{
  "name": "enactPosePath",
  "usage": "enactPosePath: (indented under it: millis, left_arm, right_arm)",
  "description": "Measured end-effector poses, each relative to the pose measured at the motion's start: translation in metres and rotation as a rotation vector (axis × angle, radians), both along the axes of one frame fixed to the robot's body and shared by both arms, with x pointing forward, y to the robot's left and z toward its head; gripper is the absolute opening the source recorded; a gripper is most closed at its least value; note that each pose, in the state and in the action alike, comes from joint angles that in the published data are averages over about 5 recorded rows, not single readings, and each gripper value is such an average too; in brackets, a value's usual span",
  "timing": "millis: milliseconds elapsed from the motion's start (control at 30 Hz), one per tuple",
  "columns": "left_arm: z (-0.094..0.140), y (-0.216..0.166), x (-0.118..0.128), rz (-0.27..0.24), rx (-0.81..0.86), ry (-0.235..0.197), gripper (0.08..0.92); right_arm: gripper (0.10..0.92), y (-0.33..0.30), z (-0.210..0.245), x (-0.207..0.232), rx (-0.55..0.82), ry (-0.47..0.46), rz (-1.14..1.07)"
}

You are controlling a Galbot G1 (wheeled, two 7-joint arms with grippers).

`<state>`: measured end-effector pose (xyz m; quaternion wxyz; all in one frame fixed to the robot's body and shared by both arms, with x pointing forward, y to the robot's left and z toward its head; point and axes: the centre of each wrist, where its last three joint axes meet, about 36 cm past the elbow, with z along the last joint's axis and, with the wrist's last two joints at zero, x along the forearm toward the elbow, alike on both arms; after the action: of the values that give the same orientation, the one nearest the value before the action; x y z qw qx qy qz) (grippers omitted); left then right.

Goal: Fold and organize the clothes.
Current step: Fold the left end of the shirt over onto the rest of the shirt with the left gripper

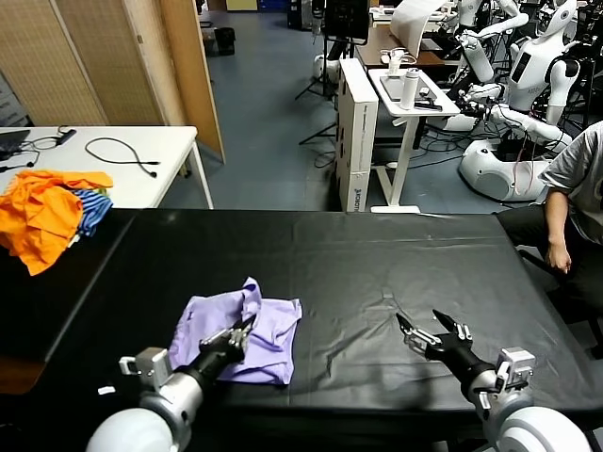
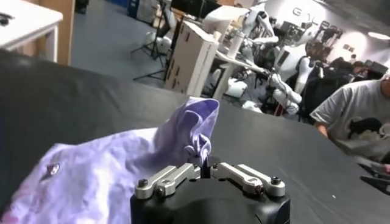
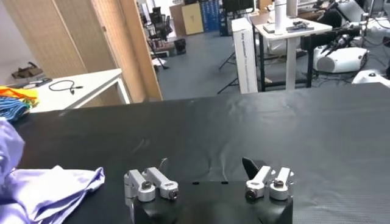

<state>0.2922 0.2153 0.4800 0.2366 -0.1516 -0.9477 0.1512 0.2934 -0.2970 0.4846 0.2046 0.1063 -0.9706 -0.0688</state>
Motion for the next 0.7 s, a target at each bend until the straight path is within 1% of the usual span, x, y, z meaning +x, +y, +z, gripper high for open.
enactPosePath:
  millis: [300, 500, 567, 600, 700]
  left_arm:
    - [-0.019, -0.021, 0.006, -0.013, -0.008, 0.024, 0.187]
    - [-0.028, -0.031, 0.008, -0.008, -0.005, 0.034, 0.196]
    - [-0.029, -0.032, 0.009, -0.006, -0.008, 0.033, 0.240]
    - [-0.029, -0.033, 0.009, -0.006, -0.009, 0.032, 0.281]
    - [-0.028, -0.034, 0.008, -0.008, -0.018, 0.031, 0.448]
  right_arm:
    - [0.907, 0.002, -0.001, 0.000, -0.005, 0.001, 0.005]
    - [0.907, 0.006, 0.000, 0.000, -0.004, -0.004, 0.043]
    - [0.907, 0.007, -0.001, 0.000, -0.004, -0.005, 0.063]
    - [0.907, 0.008, -0.001, 0.000, -0.003, -0.005, 0.073]
    - [0.907, 0.010, -0.002, 0.002, -0.004, -0.002, 0.099]
